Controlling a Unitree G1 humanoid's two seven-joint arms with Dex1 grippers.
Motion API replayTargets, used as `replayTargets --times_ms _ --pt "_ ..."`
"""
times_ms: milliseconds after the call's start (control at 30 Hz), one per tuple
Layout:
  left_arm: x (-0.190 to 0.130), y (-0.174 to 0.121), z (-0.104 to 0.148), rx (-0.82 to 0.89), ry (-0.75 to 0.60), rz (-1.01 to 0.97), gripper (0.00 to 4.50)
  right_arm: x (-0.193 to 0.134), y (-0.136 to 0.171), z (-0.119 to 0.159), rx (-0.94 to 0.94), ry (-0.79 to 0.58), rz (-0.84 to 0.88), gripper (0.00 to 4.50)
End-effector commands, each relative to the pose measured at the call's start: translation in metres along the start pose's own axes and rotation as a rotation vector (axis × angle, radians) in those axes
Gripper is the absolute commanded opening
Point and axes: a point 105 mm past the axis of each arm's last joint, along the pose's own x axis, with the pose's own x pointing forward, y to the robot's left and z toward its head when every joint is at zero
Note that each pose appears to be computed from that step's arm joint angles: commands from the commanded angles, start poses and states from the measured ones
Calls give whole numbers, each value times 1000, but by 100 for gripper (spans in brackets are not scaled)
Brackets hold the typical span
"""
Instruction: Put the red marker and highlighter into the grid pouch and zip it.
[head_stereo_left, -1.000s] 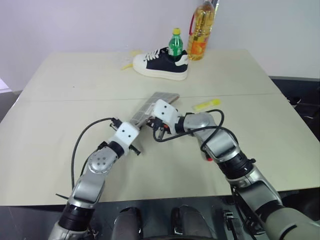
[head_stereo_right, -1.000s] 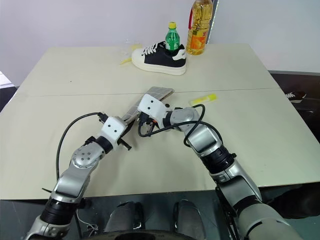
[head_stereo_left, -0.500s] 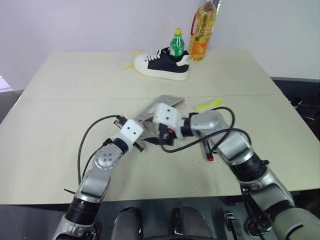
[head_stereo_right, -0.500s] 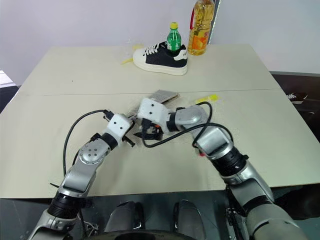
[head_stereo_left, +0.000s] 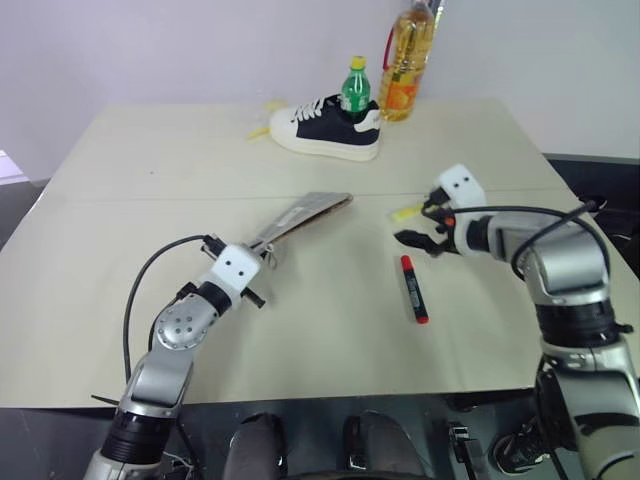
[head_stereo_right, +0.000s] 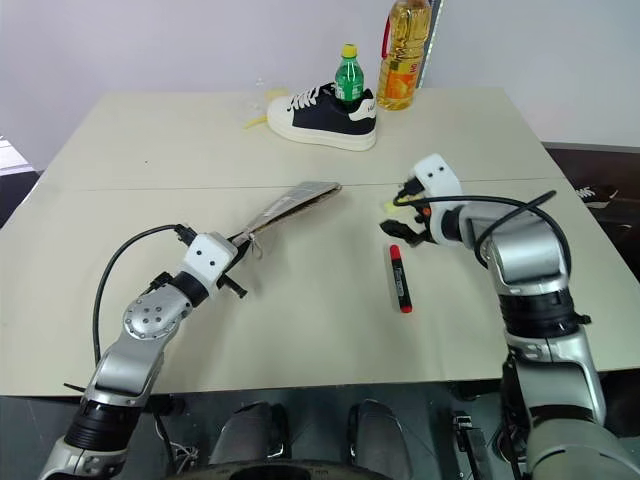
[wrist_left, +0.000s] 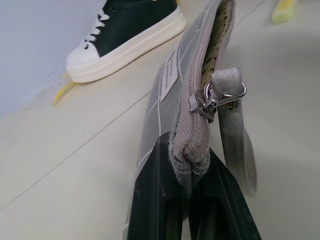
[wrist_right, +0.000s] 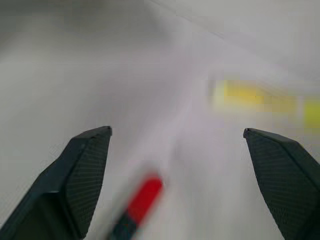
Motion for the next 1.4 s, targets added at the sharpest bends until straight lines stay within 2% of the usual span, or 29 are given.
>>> replayTargets --times_ms 33,267,300,367,467,567,600,667,733,800,867,1033,1400 --pt "9 -2 14 12 -71 -31 0 -14 16 -5 32 28 3 449" --pt "21 -7 17 10 -99 -76 0 -16 37 -44 125 146 1 449" --pt "22 -8 18 9 -102 -77 0 -16 39 -49 129 159 -1 425" --pt "23 -7 18 8 -106 -77 0 -14 40 -59 117 194 -23 368" --pt "23 -6 18 7 -107 -74 0 -10 42 -66 128 215 -33 215" --pt "22 -5 17 5 -106 -68 0 -9 41 -62 122 202 -37 52" --pt "21 -4 16 5 -104 -64 0 -9 40 -58 113 189 -39 26" --pt "20 -3 15 4 -101 -58 0 -8 38 -47 58 145 -45 25" --pt "18 -1 14 4 -99 -46 0 -11 36 -11 -309 -25 -75 25" --pt "16 1 14 3 -100 -40 0 -15 41 9 -609 -125 -66 25" --pt "16 0 15 4 -104 -41 0 -18 40 18 -735 -176 -45 25" --pt "15 -1 17 7 -115 -47 0 -18 31 38 -859 -241 -65 25" --pt "12 -7 25 5 -150 -71 0 1 29 39 -958 -202 -69 25"
